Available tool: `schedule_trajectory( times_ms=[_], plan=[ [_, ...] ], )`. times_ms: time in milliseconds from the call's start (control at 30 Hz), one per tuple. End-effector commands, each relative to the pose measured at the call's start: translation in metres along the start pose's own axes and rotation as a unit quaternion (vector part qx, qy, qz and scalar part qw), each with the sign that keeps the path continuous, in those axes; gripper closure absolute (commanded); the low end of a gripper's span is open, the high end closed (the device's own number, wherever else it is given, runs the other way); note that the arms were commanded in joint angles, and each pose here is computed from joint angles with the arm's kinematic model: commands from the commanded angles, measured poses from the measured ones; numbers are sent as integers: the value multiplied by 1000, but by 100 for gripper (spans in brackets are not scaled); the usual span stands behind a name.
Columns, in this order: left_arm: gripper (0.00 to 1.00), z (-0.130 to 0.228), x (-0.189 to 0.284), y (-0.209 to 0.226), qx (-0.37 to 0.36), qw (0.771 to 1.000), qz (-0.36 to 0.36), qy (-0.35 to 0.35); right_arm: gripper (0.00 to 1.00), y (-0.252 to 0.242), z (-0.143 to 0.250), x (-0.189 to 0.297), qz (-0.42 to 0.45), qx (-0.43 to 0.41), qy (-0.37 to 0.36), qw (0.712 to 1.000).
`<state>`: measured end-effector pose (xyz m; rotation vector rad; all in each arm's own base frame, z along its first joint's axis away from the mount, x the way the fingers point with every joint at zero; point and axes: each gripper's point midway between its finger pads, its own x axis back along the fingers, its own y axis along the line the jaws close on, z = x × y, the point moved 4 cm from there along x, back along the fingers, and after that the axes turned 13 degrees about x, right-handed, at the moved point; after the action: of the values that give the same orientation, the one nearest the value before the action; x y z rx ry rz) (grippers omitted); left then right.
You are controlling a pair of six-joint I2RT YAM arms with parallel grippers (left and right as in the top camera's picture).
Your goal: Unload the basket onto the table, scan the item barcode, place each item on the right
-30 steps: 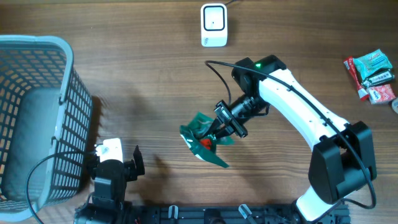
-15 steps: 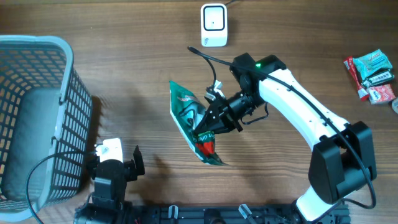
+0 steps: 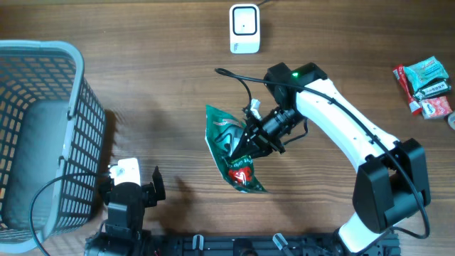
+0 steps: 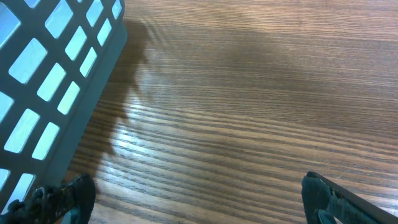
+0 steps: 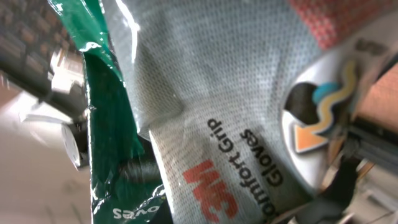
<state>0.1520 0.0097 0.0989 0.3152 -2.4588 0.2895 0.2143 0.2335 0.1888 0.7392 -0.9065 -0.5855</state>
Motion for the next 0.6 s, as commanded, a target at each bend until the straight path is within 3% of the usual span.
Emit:
schedule_trajectory(
  times_ms=[0,67,133,300,400,567],
  plan=[
    [0,3,-2,0,-8,1000,1,4,95,1,6,3,6,-164,3,986],
    [0,3,-2,0,-8,1000,1,4,96,10,15,3,-25,-232,31,972],
    [0,3,-2,0,-8,1000,1,4,96,26,22,6,-79,-249,59,964],
    [0,3,-2,0,-8,1000,1,4,96,28,24,6,-85,-284,67,953],
    [0,3,-2,0,-8,1000,1,4,87,28,30,7,-74,-379,83,919],
    [0,3,-2,0,-8,1000,1,4,80,31,30,8,-79,-450,95,885]
  ],
)
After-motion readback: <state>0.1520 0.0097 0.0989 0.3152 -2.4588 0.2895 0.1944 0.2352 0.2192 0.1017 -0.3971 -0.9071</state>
